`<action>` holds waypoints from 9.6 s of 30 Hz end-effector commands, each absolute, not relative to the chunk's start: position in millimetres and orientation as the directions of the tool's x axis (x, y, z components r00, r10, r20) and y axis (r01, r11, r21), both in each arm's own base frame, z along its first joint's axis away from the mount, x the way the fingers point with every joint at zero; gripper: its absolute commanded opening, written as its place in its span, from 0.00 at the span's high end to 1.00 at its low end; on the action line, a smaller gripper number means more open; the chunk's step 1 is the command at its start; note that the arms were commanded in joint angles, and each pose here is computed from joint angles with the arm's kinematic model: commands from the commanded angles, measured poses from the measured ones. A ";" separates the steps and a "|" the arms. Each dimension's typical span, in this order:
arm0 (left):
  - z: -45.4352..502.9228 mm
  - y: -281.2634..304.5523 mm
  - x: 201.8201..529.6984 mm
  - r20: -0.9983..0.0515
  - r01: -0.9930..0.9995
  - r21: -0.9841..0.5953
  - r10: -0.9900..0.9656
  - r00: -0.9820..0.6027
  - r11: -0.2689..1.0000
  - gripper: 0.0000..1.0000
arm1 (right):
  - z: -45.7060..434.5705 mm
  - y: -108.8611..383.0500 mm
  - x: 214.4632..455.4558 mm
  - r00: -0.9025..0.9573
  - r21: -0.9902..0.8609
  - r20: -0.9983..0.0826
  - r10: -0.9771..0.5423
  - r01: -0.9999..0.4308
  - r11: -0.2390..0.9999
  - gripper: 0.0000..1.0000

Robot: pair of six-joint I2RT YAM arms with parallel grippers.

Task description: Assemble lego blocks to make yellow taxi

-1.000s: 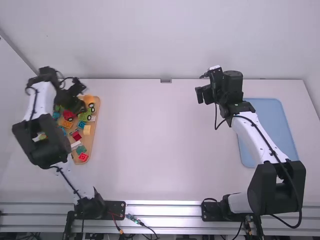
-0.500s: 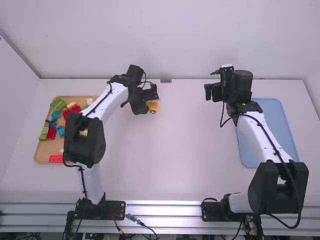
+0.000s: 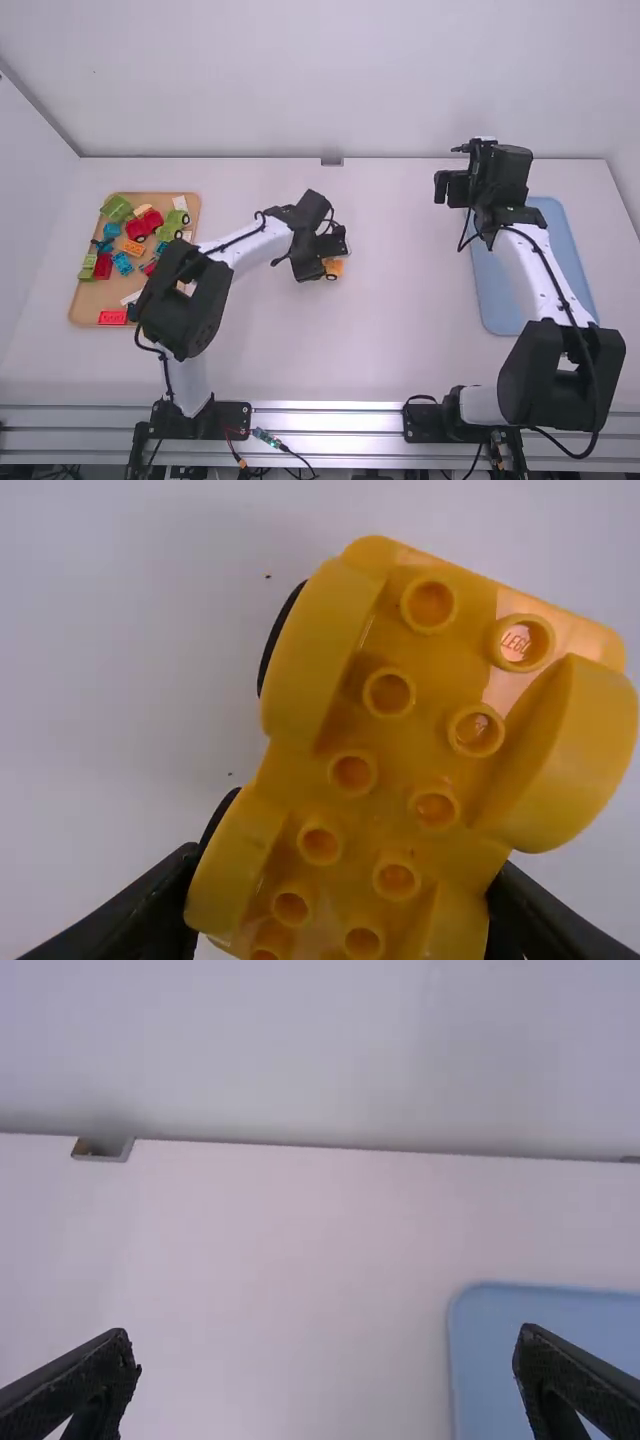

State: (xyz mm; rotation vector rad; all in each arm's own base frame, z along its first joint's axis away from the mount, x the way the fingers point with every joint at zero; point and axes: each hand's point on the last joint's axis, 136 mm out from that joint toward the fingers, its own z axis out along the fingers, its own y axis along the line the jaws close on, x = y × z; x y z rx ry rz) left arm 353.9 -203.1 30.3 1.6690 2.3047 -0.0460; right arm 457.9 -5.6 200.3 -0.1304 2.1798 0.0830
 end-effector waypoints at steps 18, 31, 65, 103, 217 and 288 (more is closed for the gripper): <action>28.3 -201.8 325.6 -0.372 0.927 0.190 0.898 -0.237 0.323 0.63 | 156.5 78.6 410.6 -0.351 -0.066 -0.859 -0.373 -0.647 0.759 0.01; 3.4 -195.5 333.4 -0.362 0.906 0.149 0.875 -0.322 0.396 0.60 | 147.7 113.7 395.0 -0.260 -0.094 -0.880 -0.397 -0.724 0.683 0.01; 79.7 -159.6 353.6 -0.233 0.891 0.213 0.906 -0.353 0.402 0.01 | 150.6 114.0 396.2 -0.251 -0.094 -0.886 -0.389 -0.724 0.683 0.01; 113.8 133.9 354.7 -0.358 -0.014 0.021 -0.005 -0.934 1.000 0.01 | 158.6 114.1 401.5 -0.226 -0.107 -0.900 -0.373 -0.714 0.691 0.01; -20.7 137.0 352.0 -0.500 -0.003 -0.018 -0.011 -0.866 1.000 0.55 | 150.4 114.3 396.0 -0.265 -0.077 -0.888 -0.376 -0.720 0.689 0.01; 69.1 -146.7 326.2 -0.599 0.968 0.136 0.796 -0.090 0.211 0.98 | -3.9 255.9 321.0 0.056 -0.109 -0.899 -0.433 -0.989 0.099 0.01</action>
